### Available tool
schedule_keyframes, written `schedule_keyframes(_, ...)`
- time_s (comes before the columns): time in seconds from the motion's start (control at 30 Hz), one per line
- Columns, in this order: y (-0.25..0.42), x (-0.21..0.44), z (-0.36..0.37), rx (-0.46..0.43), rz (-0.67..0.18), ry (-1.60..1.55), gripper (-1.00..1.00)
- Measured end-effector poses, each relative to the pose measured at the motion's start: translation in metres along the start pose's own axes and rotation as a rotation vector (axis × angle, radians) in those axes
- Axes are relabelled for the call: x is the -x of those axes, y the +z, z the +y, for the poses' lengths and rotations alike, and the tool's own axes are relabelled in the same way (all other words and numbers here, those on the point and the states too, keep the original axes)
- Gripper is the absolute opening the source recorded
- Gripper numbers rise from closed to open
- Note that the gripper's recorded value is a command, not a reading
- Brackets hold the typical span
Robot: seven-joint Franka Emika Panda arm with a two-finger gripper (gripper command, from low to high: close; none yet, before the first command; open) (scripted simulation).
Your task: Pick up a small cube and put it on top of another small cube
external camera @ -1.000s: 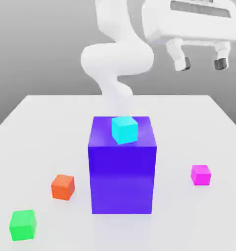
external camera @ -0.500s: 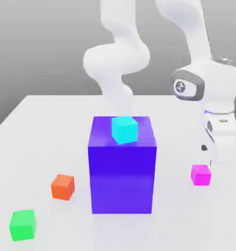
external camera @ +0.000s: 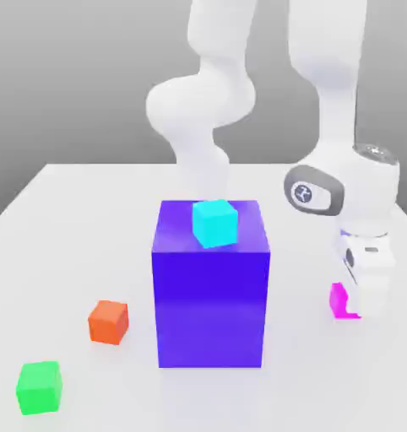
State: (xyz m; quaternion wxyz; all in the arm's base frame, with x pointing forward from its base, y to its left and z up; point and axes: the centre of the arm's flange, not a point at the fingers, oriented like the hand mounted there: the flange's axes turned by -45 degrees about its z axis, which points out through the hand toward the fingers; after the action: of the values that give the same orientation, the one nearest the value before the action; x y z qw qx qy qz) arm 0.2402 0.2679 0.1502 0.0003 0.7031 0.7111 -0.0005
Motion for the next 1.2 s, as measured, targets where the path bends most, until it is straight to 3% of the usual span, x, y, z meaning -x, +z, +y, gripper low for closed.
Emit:
schedule_keyframes(0.2,-0.043,0.001,0.006,-0.005,0.004,0.026,-1.0)
schedule_keyframes(0.47,-0.062,0.092,0.126,-0.037,0.032,0.471,-1.0)
schedule_keyframes(0.8,-0.085,0.267,0.219,-0.066,0.093,0.992,-1.0)
schedule_keyframes(1.2,-0.087,0.499,0.196,-0.005,0.009,1.465,-1.0)
